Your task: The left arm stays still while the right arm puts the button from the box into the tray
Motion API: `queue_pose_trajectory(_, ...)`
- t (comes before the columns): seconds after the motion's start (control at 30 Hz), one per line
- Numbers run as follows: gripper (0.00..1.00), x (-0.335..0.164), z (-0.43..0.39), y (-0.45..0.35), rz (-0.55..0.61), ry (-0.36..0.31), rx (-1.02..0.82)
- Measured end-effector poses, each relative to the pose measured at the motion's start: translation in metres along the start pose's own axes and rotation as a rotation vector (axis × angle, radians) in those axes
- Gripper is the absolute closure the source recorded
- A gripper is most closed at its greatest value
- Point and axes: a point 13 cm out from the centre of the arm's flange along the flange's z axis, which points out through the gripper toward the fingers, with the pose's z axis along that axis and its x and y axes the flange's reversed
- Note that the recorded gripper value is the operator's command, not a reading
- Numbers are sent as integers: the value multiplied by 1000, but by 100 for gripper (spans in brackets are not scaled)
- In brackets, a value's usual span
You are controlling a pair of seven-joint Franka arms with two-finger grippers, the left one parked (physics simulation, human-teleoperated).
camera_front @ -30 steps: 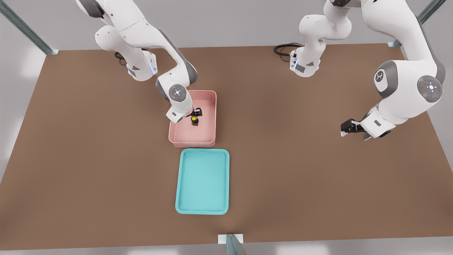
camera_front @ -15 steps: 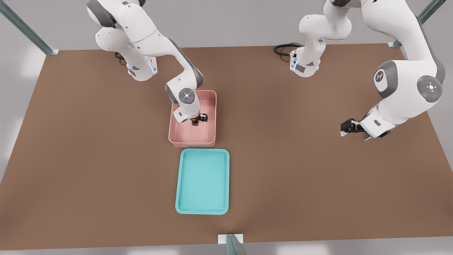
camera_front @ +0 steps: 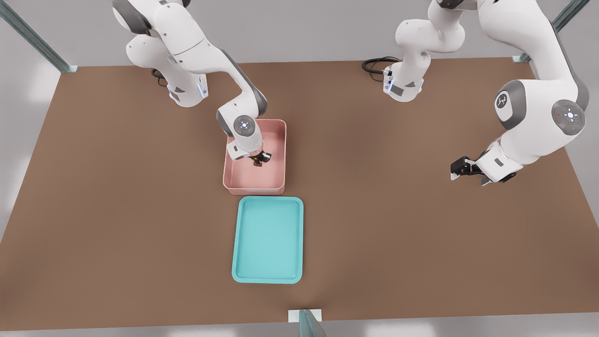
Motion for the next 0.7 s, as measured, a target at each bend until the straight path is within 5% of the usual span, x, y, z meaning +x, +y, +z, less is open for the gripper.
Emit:
queue_pose_trajectory(0.17,60,-15,-72,19,35,-39,-88)
queue_pose_trajectory(0.37,59,-90,-180,67,117,-96,-192)
queue_pose_trajectory(0.7,59,-231,-177,143,220,-116,-171)
